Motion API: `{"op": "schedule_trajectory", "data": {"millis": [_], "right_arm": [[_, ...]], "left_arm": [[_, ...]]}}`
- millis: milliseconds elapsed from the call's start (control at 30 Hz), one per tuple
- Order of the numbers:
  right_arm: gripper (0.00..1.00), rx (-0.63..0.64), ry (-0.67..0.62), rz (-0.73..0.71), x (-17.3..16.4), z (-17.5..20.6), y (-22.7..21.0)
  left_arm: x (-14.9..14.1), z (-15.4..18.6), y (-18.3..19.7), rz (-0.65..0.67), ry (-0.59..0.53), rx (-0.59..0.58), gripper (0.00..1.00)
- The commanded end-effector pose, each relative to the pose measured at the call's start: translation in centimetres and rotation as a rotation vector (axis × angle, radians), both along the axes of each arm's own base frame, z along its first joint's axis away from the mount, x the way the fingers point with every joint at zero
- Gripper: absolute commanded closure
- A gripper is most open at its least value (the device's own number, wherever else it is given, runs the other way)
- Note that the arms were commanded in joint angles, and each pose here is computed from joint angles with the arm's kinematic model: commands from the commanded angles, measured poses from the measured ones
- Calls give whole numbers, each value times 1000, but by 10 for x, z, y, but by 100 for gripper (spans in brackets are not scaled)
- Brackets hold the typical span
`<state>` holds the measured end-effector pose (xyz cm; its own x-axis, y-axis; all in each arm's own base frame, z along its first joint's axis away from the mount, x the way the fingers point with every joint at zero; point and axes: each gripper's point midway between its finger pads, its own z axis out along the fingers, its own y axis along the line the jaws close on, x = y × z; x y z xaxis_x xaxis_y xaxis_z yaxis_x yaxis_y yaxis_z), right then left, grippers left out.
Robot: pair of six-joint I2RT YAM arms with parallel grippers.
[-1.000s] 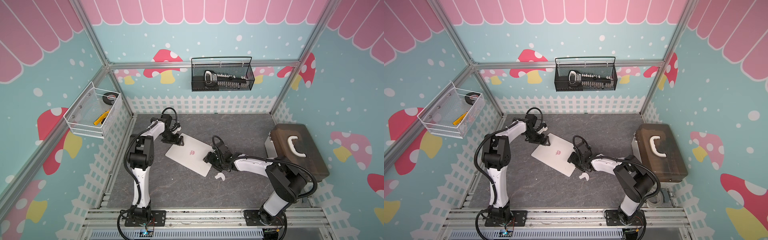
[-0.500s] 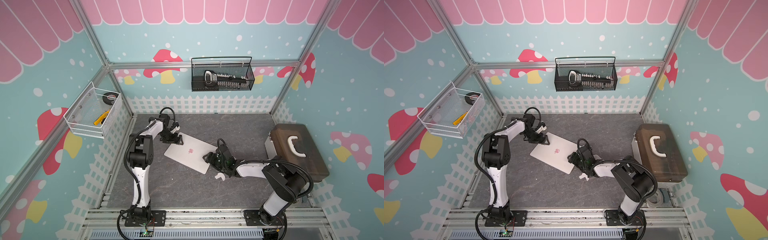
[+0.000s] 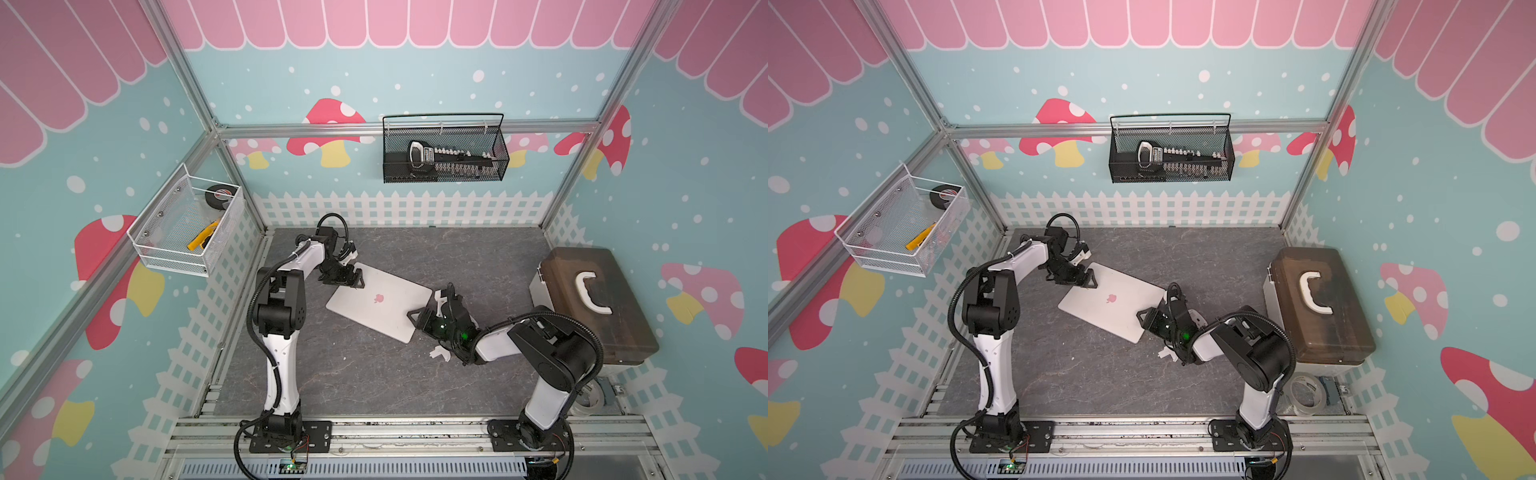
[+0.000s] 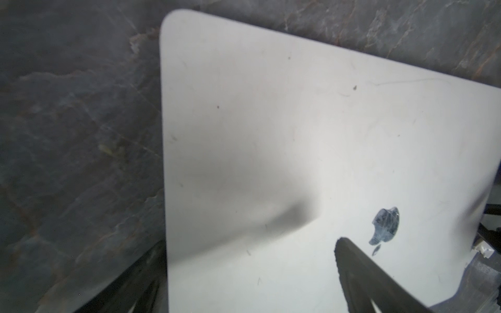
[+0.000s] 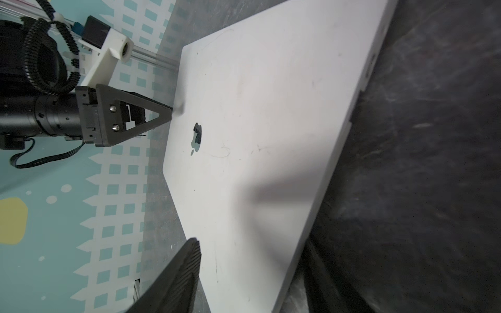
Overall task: Insert the wireless mouse receiver into the laptop
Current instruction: Pick up the laptop from the center of the board.
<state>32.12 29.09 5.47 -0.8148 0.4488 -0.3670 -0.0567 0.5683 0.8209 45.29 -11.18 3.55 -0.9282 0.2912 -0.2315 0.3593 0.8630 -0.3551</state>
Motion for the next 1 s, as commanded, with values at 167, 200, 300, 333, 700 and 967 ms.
{"op": "schedule_trajectory", "data": {"millis": [167,200,300,333,700,967], "right_arm": [[44,242,-366,193,-3,119,43],[44,237,-365,195,-3,118,43],[49,226,-340,197,0,111,45],[53,220,-326,196,2,107,46],[72,168,-255,177,4,90,40],[91,136,-251,150,9,90,28]], "left_arm": [[-50,-16,-38,-62,195,-139,6],[-50,-16,-39,-62,194,-138,6],[-49,-15,-39,-56,189,-142,5],[-49,-13,-39,-54,184,-144,6],[-13,24,-22,124,-16,-231,4],[24,86,0,363,-202,-336,1]]}}
